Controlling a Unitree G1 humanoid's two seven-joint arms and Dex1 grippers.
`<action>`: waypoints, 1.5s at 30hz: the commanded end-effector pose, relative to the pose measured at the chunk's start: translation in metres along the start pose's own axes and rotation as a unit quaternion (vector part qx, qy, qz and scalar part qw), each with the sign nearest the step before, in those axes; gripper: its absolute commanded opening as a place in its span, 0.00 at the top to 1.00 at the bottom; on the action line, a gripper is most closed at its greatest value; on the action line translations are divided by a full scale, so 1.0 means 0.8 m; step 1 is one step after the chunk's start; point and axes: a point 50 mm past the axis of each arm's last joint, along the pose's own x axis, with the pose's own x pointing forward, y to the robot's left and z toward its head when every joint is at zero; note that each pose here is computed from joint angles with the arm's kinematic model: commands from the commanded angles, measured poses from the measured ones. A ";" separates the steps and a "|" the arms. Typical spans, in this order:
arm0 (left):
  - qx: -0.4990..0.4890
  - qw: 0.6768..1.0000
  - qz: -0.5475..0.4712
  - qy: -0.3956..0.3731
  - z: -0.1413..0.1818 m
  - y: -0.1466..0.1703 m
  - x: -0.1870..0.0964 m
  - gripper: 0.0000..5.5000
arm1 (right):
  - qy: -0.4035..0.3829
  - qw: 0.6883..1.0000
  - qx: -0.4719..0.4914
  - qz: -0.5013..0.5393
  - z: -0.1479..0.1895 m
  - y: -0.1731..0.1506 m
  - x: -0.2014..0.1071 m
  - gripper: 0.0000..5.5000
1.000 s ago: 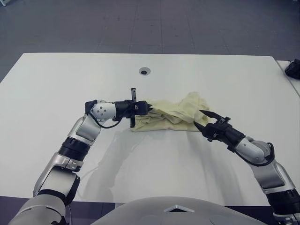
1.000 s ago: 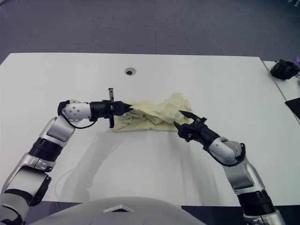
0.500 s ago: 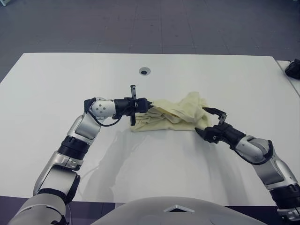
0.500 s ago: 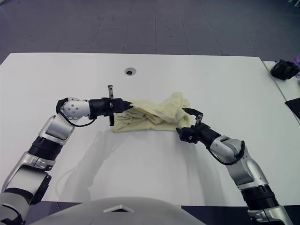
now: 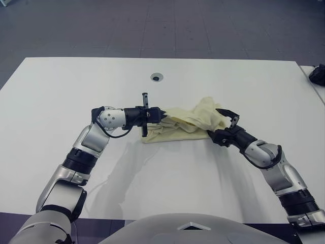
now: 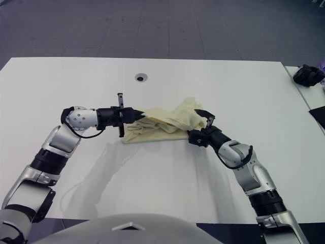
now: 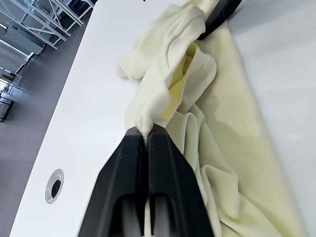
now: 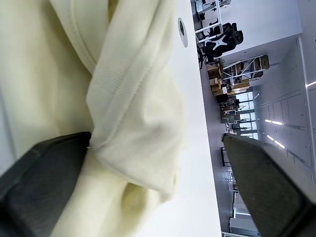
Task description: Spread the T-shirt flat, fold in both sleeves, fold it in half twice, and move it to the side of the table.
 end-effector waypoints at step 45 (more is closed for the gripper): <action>0.061 0.991 0.116 0.041 0.002 0.134 -0.009 1.00 | -0.047 0.979 0.141 -0.142 0.006 -0.166 0.073 1.00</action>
